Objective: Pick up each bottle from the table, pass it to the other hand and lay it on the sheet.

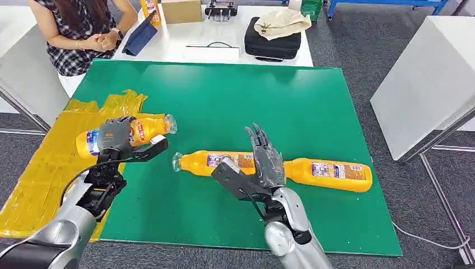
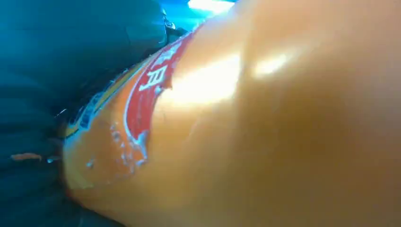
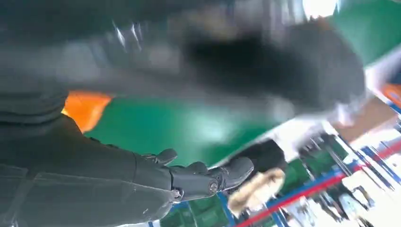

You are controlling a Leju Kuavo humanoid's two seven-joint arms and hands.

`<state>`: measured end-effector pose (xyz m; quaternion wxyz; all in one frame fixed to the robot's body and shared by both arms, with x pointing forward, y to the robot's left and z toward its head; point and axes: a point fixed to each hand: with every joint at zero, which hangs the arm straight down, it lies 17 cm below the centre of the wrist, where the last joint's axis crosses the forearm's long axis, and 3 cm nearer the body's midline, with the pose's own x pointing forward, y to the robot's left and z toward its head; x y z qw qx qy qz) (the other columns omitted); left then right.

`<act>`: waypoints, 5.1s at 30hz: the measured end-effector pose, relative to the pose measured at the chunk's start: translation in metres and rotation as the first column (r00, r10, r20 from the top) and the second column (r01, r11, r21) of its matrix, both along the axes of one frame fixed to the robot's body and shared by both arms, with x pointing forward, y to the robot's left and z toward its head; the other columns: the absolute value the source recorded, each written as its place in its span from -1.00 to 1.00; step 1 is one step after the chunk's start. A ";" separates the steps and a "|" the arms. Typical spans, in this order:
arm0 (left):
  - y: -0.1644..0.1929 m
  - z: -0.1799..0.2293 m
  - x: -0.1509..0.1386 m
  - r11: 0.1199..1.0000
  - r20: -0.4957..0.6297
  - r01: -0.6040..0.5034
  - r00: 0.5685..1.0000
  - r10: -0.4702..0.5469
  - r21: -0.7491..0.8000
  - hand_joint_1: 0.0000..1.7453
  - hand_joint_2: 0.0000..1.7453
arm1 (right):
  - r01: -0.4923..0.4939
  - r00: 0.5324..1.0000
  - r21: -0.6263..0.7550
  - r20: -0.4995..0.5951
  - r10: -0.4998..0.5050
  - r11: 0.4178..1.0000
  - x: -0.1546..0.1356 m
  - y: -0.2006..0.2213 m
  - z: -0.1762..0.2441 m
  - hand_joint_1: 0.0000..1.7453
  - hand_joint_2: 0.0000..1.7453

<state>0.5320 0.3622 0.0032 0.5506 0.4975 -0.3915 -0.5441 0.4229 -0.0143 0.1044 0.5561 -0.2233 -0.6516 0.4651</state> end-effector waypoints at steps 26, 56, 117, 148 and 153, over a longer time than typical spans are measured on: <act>0.019 0.027 0.010 0.984 0.137 -0.015 0.990 0.040 -0.180 -1.00 -1.00 | -0.009 0.992 -0.229 -0.127 -0.021 0.973 0.029 -0.017 -0.077 -1.00 -1.00; -0.060 0.239 0.019 0.365 0.653 0.562 0.728 0.207 -0.742 -1.00 -1.00 | -0.137 0.969 -0.433 -0.244 0.030 0.891 0.028 0.017 -0.113 -1.00 1.00; -0.198 0.188 0.009 -0.602 0.288 0.174 0.953 -0.097 -0.779 -1.00 1.00 | 0.058 0.995 0.273 0.060 -0.077 0.960 0.029 -0.004 0.055 1.00 1.00; -0.252 0.187 -0.051 -0.680 0.301 0.082 0.930 -0.211 -0.729 -1.00 1.00 | -0.015 1.000 0.233 -0.003 0.016 0.972 0.030 0.054 0.040 1.00 1.00; -0.251 0.186 -0.051 -0.677 0.300 0.083 0.931 -0.209 -0.731 -1.00 1.00 | -0.014 1.000 0.233 -0.012 0.017 0.972 0.030 0.055 0.037 1.00 1.00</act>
